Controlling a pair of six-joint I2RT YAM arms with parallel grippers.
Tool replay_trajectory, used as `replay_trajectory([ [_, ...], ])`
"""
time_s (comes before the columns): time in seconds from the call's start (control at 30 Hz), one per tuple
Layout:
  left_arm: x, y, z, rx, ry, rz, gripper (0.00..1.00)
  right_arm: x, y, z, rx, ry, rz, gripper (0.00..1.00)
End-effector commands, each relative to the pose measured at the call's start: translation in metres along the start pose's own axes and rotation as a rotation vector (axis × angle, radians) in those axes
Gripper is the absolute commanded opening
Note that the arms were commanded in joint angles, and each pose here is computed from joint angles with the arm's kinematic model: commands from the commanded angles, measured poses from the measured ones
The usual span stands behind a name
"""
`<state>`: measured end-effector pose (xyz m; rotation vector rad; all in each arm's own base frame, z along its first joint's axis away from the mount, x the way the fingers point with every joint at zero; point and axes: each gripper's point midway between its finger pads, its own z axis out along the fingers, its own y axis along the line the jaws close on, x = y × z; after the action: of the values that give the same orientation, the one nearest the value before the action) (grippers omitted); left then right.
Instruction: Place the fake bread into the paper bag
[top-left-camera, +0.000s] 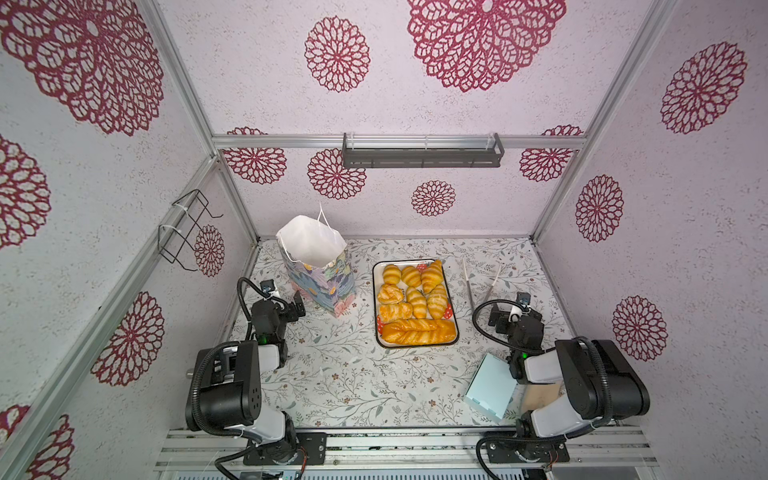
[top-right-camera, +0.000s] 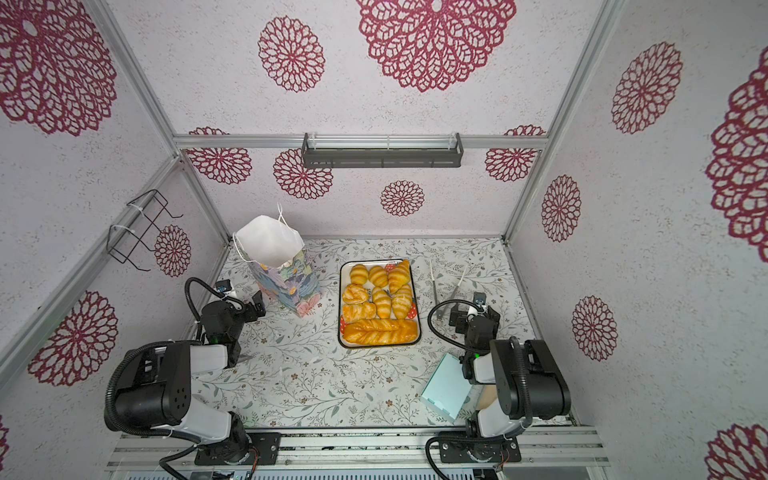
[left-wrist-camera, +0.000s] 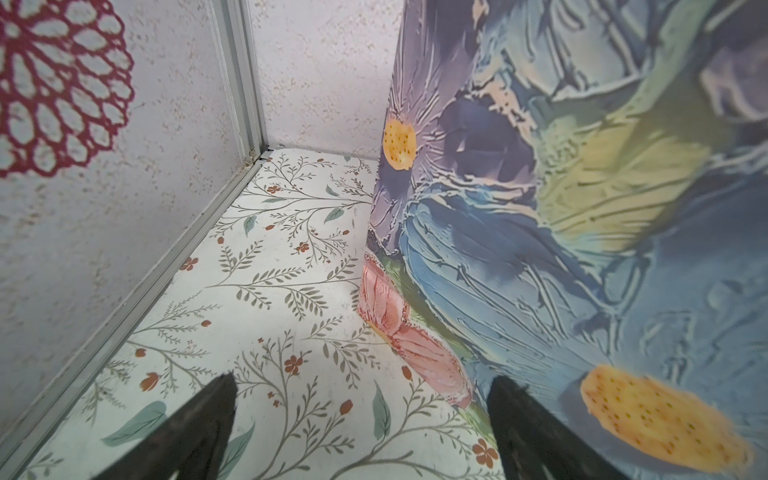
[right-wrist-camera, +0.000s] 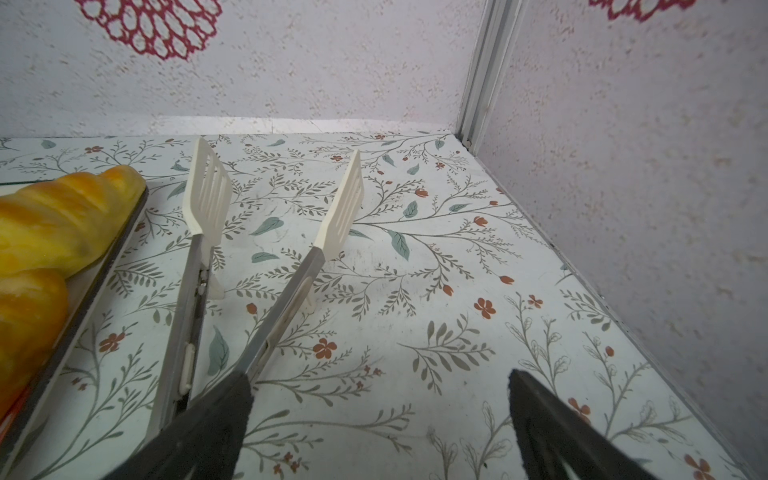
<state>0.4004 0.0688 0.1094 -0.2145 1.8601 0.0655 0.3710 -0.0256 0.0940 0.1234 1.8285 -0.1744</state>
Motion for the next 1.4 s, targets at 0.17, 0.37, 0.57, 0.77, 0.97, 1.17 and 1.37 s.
replay_trajectory([
  [0.17,-0.011,0.014,-0.001,-0.075,-0.040,-0.043,0.97,-0.020,-0.001,0.002,0.007,-0.061,0.030,0.99],
  [0.37,-0.022,0.040,-0.027,-0.222,-0.132,-0.113,0.97,-0.021,0.000,0.001,0.000,-0.068,0.029,0.99],
  [0.57,-0.033,0.062,-0.070,-0.424,-0.217,-0.162,0.97,-0.043,-0.010,0.000,0.062,-0.035,0.044,0.99],
  [0.77,-0.038,0.079,-0.109,-0.610,-0.232,-0.345,0.97,-0.055,-0.024,-0.003,0.138,0.002,0.109,0.99],
  [0.97,-0.055,0.071,-0.134,-0.552,-0.256,-0.431,0.97,-0.072,-0.039,-0.008,0.238,0.107,0.286,0.99],
  [1.17,-0.068,0.058,-0.151,-0.484,-0.217,-0.499,0.97,-0.087,-0.068,-0.014,0.523,0.314,0.454,0.99],
  [1.37,-0.090,0.036,-0.160,-0.387,-0.150,-0.523,0.97,-0.098,-0.058,-0.011,0.480,0.406,0.402,0.99],
])
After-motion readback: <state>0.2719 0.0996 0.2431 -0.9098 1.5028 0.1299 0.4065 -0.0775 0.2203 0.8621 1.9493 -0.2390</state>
